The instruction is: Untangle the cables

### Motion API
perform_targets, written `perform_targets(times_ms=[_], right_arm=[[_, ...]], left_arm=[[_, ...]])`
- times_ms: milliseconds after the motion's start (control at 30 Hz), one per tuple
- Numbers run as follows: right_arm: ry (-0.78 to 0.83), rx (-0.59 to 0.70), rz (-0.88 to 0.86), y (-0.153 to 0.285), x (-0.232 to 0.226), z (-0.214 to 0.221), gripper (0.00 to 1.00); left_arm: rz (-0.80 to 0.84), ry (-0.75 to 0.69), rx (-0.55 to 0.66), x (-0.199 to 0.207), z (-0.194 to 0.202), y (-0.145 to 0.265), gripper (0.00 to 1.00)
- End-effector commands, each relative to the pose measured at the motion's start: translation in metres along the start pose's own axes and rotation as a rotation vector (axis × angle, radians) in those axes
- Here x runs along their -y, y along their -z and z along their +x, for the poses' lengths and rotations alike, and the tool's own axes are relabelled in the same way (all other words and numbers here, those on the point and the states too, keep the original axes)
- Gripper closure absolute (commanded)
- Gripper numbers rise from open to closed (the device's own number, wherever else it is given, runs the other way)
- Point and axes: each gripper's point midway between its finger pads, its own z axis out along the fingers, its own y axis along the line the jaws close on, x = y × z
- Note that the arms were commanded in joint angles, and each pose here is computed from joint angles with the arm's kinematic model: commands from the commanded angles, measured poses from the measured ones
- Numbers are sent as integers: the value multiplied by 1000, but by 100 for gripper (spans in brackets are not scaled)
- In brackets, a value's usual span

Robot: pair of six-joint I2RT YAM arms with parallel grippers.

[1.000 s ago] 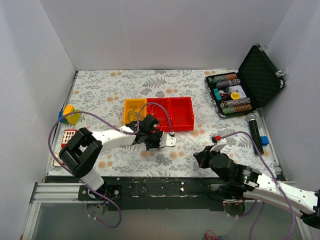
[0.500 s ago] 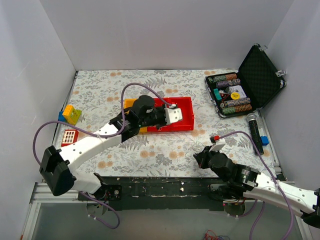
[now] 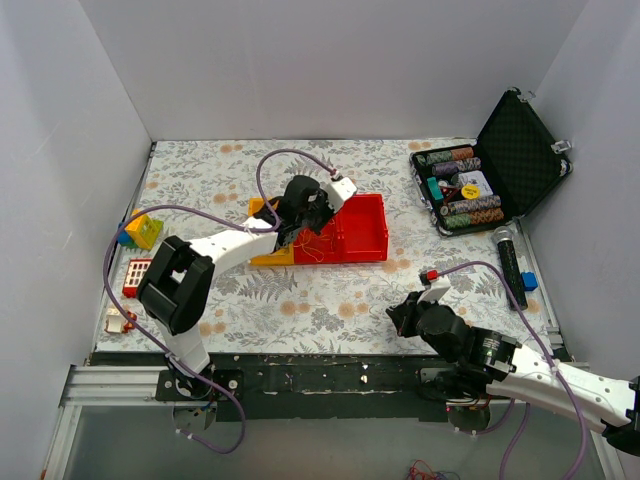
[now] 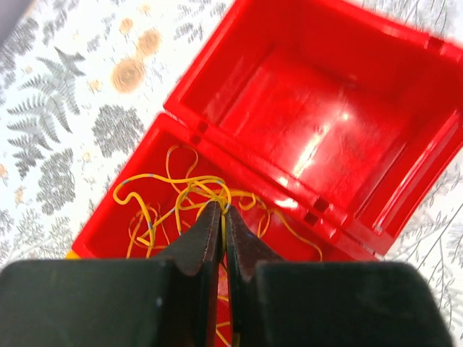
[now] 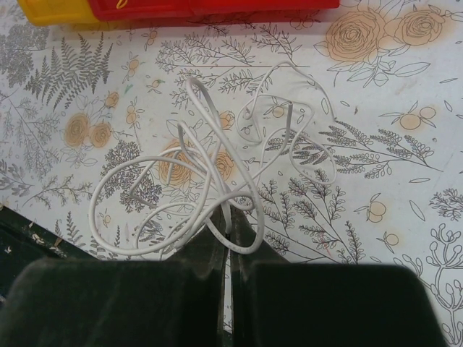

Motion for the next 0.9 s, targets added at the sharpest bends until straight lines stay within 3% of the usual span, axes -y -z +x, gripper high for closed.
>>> perform_targets(times_ms=[0,33,200,400,533,633,867], right_arm=[[-35,58,-38,6,-15,-25,99],[-35,57,-37,5,-15,-24,99],[-24,55,-39,4,-18,-26,99],[-6,56,-56,3,-26,-31,99],[5,63,-94,2,-36,-36,99],[24,73,-158,1,-53,-42,99],[118,48,-319,0,-100,-53,99]], left_arm=[[-72,54,134,-19,-51,7,100],[-69,57,117,-18,-47,7,98],[-43,48,77,-13,-39,14,56],[27,-54,194,-8,-81,68,23],[130,-182,299,11,-105,116,14],[326,-248,350,56,-102,147,12],[676,-237,295,155,-75,162,13]])
